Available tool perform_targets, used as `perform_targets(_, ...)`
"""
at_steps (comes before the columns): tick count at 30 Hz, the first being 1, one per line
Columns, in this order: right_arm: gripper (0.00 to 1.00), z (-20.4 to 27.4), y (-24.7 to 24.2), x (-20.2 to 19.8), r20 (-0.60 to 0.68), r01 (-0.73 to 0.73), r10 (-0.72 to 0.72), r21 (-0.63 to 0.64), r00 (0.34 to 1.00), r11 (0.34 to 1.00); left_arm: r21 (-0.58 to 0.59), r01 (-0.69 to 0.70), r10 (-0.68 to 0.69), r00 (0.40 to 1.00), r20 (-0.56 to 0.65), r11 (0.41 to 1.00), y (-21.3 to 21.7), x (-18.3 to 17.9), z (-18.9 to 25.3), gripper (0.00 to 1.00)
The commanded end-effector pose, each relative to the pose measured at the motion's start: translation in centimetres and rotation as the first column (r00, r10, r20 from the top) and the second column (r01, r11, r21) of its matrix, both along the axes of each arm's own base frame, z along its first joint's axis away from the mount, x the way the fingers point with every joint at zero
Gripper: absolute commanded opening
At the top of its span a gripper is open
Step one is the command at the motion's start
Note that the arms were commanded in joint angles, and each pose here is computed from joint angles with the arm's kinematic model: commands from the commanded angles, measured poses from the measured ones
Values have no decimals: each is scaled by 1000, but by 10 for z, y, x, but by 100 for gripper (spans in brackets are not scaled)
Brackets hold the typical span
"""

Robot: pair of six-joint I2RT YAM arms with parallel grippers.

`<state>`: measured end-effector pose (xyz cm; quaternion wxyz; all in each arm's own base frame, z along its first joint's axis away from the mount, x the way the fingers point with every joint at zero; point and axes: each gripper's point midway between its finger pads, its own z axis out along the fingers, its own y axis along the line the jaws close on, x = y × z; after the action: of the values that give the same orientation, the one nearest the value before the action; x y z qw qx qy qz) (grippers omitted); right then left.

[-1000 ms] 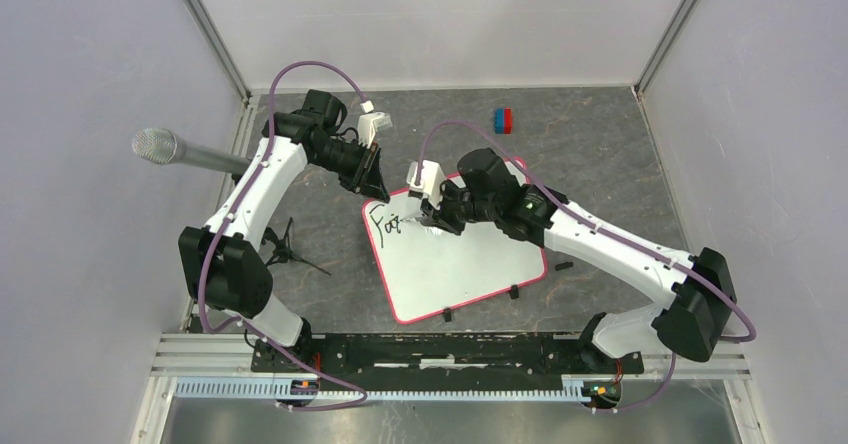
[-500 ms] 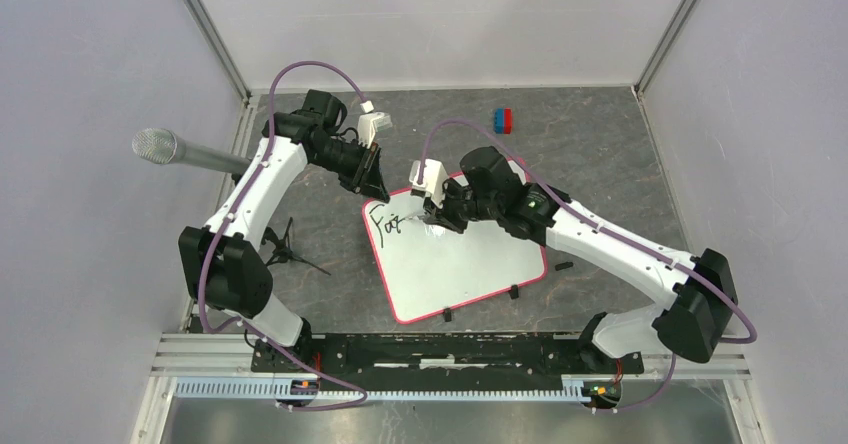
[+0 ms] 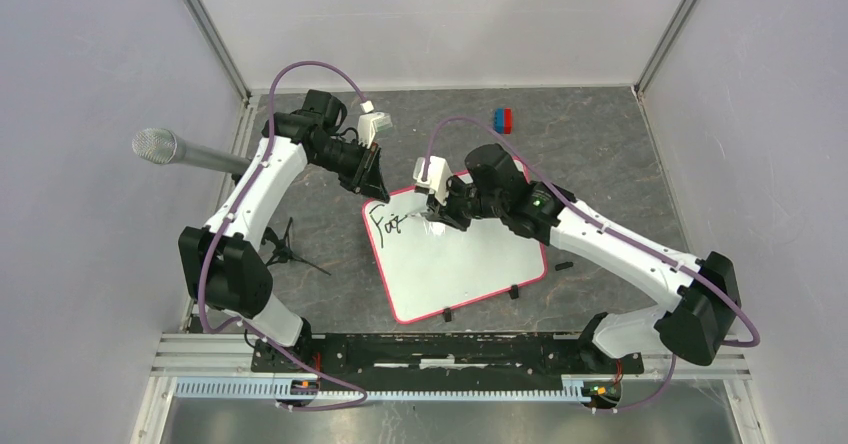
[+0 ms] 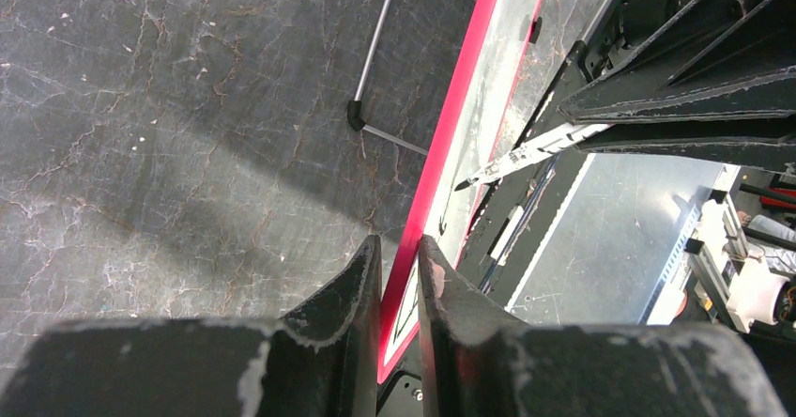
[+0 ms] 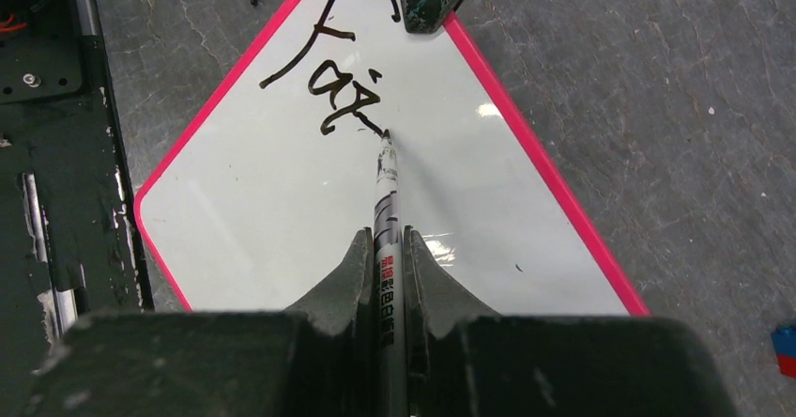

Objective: Write a sentence on the whiteboard

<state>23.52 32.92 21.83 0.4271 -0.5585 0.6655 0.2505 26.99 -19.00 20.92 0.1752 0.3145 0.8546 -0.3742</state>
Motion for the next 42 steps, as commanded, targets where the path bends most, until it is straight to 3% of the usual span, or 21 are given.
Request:
perform_targets(1,0,40,12,8,63,-10,4,100,998,995,-17,14,-14,999,36,1000,0,-7,13,2)
perform_targets(13,0,22,18,18,47,10,-14,71,999,997,-17,17,-16,999,33,1000,0,-7,12,2)
perform_targets(29,0,-11,-1,-10,-20,-9,10,29,1000,1000,-14,15,-14,999,39,1000,1,-7,13,3)
perform_targets(42,0,11,-4,-1,52,7,-8,26,999,1000,-14,13,-12,999,36,1000,0,-7,13,2)
